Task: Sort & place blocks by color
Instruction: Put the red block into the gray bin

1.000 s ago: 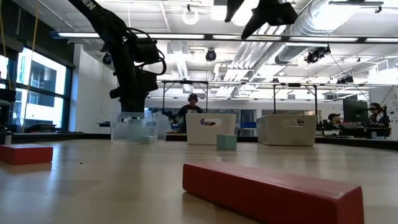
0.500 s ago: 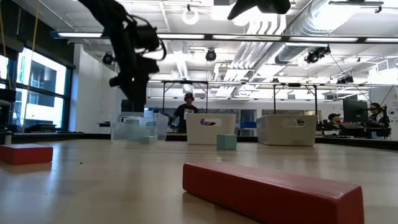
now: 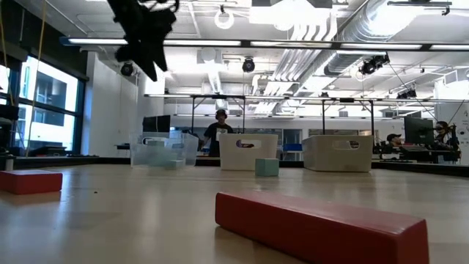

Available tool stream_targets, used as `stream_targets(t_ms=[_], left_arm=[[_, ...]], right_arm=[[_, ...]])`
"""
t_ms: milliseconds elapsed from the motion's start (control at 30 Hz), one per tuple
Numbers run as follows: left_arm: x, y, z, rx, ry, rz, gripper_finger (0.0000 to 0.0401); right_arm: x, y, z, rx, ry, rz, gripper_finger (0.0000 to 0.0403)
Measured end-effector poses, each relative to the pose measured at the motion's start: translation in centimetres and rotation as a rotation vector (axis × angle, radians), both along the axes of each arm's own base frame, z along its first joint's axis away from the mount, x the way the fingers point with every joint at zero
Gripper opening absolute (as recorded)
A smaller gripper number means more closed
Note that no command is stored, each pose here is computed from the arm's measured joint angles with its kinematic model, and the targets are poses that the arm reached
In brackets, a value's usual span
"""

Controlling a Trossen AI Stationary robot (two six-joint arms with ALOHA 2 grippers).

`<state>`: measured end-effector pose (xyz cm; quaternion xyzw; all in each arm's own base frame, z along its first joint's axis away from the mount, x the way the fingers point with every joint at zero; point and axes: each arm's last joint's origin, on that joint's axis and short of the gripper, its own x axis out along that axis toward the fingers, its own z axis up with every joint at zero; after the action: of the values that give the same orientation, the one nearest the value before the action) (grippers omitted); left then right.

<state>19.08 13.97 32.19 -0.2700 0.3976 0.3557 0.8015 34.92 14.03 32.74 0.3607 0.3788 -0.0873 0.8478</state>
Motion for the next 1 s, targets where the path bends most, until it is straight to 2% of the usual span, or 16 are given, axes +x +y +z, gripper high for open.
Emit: stream_targets(t_ms=[333, 600, 1000], left_arm=[[-1.5, -4.4, 1.3, -0.069, 0.005, -0.03, 0.0131], [-1.3, -5.1, 1.0, -0.037, 0.06, -0.018, 0.0131], [-1.4, -5.2, -1.2, -0.068, 0.123, -0.012, 0.0131]], right_arm=[[1.5, 2.7, -4.3, 0.115, 0.156, 0.03, 0.0197], [2.2, 4.4, -7.3, 0.193, 0.272, 0.017, 0.0197], [2.7, 6.7, -11.6, 0.186, 0.375, 0.012, 0.0197]])
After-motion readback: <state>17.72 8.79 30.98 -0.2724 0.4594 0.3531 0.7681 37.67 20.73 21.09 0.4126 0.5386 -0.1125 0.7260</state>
